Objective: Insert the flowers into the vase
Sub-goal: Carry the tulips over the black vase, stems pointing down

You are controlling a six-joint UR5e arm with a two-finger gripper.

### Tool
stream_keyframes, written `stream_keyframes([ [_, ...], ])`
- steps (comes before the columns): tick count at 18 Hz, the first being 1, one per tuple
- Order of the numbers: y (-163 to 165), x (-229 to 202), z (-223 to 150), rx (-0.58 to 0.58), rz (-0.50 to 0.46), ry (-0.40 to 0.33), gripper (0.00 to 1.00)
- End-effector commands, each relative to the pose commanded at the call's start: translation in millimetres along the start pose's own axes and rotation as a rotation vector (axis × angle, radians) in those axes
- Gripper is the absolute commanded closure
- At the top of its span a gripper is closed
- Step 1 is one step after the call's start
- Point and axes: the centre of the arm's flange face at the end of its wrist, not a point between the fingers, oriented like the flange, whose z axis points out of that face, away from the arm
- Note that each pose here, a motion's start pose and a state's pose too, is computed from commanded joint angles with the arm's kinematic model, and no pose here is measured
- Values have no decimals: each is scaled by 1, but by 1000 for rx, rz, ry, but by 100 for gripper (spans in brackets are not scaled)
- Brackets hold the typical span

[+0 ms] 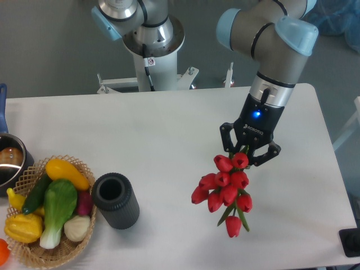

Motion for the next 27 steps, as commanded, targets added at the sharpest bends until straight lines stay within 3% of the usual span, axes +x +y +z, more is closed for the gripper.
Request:
stream_keyframes([
  [5, -19, 18, -6, 304, -14, 132, 97],
  [6, -24, 21, -7, 340, -13, 149, 92],
  [13, -68, 52, -25, 520, 45, 229, 93],
  [22, -94, 91, 18, 584, 68, 368, 96],
  [27, -98, 97, 24, 585, 83, 380, 97],
])
